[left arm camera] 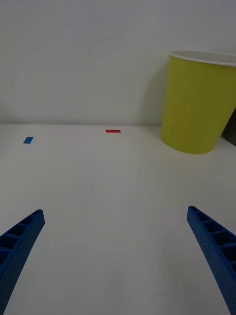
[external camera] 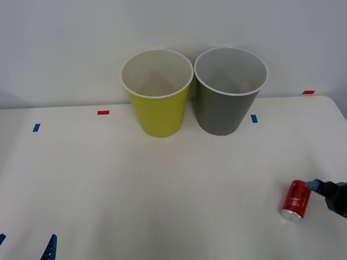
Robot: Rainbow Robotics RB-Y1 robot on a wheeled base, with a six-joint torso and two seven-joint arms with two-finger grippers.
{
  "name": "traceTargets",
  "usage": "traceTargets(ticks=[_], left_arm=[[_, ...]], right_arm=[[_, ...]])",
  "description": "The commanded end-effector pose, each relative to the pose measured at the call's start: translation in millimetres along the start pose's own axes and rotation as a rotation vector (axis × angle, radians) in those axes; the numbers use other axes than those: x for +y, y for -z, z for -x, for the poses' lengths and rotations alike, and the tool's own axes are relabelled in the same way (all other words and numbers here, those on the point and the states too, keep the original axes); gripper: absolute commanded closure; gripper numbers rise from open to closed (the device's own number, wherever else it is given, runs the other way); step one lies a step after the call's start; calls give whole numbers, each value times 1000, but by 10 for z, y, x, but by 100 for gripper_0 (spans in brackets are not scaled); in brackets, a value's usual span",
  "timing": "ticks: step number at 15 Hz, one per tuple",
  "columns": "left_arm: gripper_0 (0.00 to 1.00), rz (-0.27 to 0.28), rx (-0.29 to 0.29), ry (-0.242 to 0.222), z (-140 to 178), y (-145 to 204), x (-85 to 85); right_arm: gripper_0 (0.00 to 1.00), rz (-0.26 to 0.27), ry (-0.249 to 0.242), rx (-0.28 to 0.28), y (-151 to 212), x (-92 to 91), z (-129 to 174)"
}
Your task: Put cans in the gray bin and PET bottles in the light green bin.
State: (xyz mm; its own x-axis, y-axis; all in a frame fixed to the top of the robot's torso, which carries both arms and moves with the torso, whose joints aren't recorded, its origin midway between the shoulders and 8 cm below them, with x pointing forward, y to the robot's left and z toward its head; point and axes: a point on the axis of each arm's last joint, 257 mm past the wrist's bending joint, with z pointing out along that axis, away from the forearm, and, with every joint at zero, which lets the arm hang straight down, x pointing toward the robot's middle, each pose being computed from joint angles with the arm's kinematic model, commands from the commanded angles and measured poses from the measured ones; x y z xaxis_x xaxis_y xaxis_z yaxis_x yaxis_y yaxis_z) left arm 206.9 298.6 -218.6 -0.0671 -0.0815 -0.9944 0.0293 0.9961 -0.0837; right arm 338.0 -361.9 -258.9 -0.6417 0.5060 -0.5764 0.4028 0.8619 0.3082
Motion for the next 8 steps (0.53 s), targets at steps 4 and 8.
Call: traceTargets(ticks=[4,8], left_arm=[[0,0,0,0,0,0,0],[0,0,0,0,0,0,0]], right_arm=[[0,56,-47,117,-158,165,-114],[0,37,-15,146,-237,130,-123]])
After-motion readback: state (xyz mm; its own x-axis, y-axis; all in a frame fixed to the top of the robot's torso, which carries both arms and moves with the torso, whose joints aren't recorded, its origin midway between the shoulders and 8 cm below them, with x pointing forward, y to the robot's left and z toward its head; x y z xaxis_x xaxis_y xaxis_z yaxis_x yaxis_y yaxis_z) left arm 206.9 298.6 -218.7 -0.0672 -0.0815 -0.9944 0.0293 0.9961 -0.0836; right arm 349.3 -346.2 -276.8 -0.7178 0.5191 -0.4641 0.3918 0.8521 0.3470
